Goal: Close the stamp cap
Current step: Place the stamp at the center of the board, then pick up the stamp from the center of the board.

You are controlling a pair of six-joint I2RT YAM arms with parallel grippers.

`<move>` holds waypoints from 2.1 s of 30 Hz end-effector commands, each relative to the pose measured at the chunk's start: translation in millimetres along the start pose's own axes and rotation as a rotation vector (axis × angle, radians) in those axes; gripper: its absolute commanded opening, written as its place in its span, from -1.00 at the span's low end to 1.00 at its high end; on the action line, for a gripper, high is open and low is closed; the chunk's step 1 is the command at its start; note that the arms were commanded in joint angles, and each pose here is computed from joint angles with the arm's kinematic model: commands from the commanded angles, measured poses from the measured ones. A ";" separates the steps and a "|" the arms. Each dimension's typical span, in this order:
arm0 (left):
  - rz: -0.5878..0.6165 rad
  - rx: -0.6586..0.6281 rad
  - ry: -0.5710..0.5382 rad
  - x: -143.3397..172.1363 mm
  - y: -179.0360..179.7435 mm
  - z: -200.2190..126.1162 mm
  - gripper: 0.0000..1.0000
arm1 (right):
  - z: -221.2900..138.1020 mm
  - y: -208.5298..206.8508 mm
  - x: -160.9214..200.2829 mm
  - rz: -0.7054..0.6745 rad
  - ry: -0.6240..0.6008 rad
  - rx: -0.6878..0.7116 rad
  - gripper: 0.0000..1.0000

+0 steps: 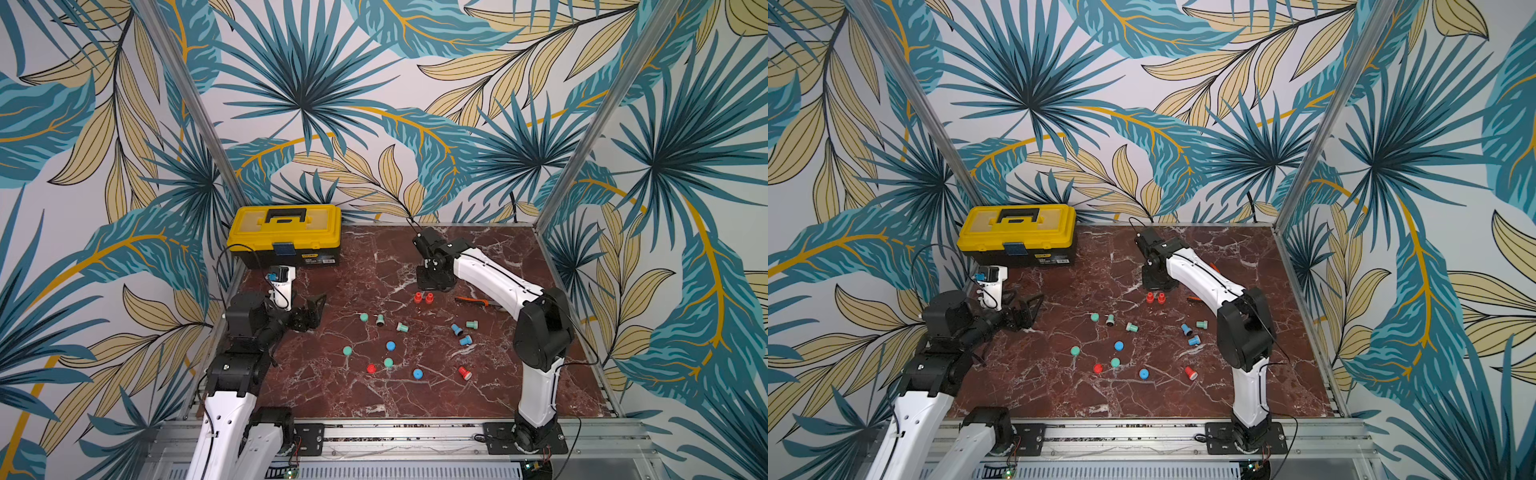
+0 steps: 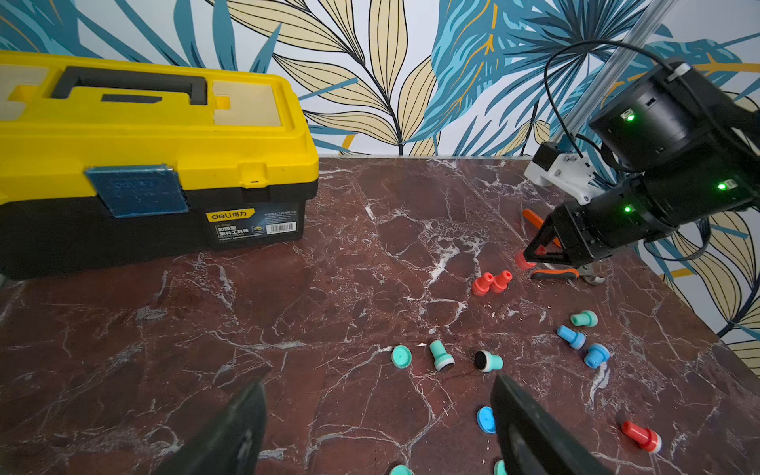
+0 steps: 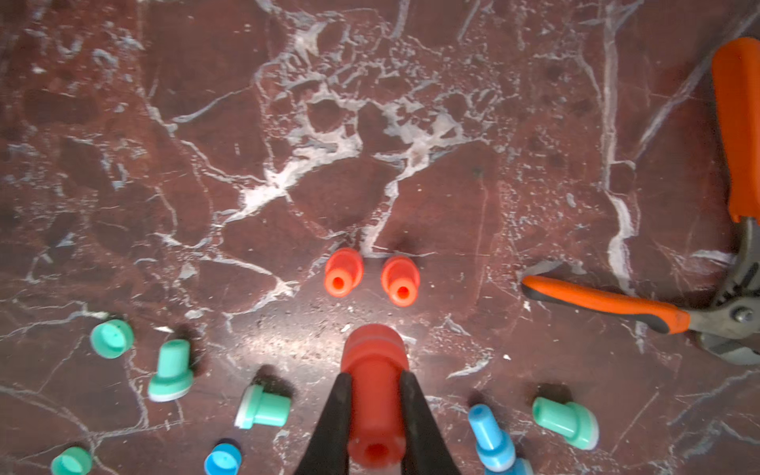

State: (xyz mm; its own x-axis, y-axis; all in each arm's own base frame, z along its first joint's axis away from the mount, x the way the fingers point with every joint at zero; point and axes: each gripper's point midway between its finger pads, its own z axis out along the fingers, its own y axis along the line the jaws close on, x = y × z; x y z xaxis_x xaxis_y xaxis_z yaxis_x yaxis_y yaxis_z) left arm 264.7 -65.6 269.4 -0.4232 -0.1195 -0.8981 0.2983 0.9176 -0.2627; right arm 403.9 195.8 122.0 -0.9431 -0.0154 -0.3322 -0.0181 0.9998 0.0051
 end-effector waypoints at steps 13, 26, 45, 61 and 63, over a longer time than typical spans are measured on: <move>-0.012 -0.001 -0.001 -0.4 4.0 2.6 0.75 | 78.5 -44.7 20.4 0.040 0.165 0.066 -0.75; -0.017 0.001 0.007 0.6 4.8 4.7 0.75 | 94.5 -52.7 31.2 0.054 0.201 0.076 -0.39; -0.015 -0.006 -0.005 -0.9 5.6 2.1 0.74 | 3.1 -56.1 22.3 0.053 0.098 0.017 -0.28; -0.010 -0.016 -0.017 -2.1 6.4 -0.9 0.75 | -26.5 -50.4 176.9 -0.038 0.297 -0.023 -0.28; -0.011 -0.019 -0.017 -2.0 7.1 -0.6 0.74 | -22.8 -49.9 193.8 -0.045 0.328 -0.016 -0.24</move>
State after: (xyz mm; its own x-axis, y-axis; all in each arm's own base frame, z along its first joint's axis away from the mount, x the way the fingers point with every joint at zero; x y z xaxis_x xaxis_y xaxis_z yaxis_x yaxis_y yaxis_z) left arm 266.2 -63.0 268.3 -0.4277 -0.1268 -0.8950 0.2923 0.9175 -0.2696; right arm 240.2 145.2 88.0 -0.9938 -0.0797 -0.0774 -0.0815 0.9965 0.0202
